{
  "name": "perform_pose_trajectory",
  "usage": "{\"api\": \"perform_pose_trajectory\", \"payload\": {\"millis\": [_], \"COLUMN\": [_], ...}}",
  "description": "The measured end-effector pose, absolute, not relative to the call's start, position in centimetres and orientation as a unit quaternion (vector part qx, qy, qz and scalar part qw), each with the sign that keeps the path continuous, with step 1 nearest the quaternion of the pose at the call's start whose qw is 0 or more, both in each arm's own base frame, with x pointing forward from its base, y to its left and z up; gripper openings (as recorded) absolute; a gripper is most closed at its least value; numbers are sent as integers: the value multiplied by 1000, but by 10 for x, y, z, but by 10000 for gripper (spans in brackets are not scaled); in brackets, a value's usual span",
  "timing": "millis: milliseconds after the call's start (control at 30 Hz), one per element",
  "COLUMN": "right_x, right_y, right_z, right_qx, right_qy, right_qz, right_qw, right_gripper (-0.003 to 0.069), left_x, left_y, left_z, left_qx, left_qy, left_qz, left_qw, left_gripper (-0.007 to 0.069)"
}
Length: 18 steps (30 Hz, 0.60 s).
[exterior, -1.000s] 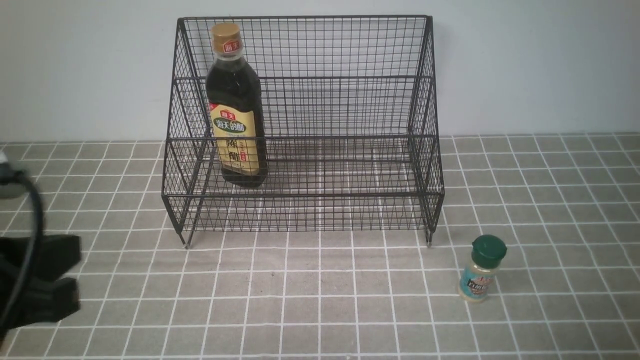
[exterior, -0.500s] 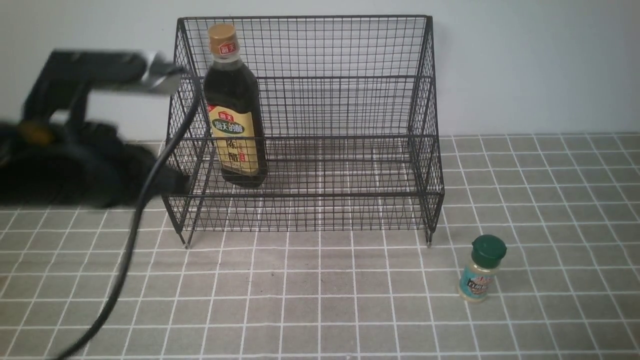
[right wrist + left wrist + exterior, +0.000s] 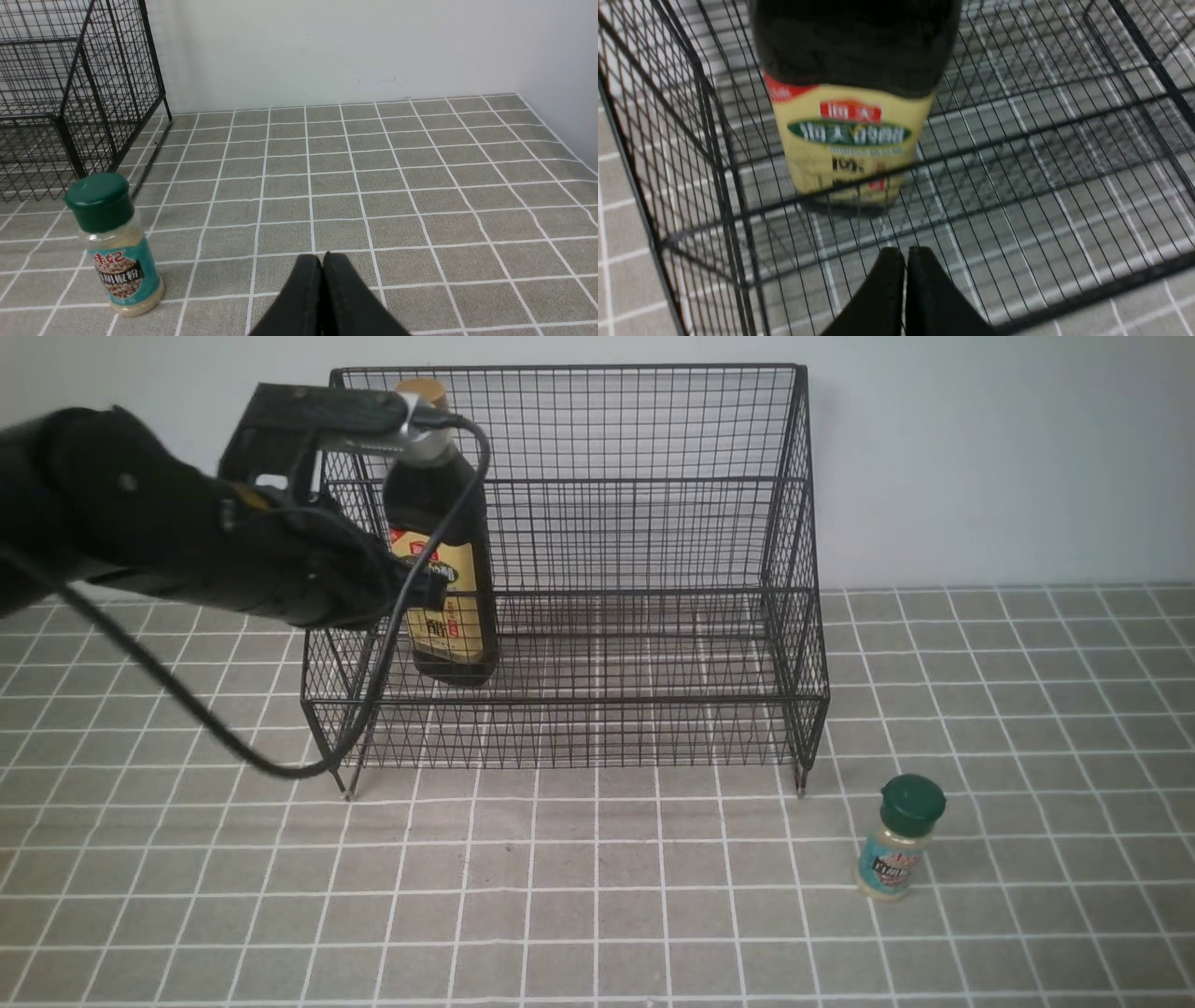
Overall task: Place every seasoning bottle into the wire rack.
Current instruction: Use the left arm to put the condiment bottle back on the shelf
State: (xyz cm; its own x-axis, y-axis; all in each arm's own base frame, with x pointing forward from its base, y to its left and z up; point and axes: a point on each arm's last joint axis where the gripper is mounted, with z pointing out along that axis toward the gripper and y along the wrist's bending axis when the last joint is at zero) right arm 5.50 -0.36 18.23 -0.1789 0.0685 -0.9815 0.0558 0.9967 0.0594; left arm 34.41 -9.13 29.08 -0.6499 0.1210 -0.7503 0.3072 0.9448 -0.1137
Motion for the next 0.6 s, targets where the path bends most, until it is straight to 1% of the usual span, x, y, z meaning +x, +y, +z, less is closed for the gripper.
{"api": "perform_pose_trajectory", "payload": {"millis": [167,367,600], "right_x": [55,55,55], "right_y": [-4,-4,-4], "right_z": [182,182,182], "right_qx": [40,40,40], "right_qy": [768,768,768], "right_qz": [5,5,5], "right_qw": [639,639,639], "right_gripper": [-14,-14,-14], "left_x": [356,365,373], "left_y": [-93,-94,-96], "left_z": [283,271,266], "left_qx": [106,95,81], "left_qy": [896,897,895], "left_qz": [-115,-116,-123], "left_qw": [416,417,420], "left_gripper": [-7,-7,-7]}}
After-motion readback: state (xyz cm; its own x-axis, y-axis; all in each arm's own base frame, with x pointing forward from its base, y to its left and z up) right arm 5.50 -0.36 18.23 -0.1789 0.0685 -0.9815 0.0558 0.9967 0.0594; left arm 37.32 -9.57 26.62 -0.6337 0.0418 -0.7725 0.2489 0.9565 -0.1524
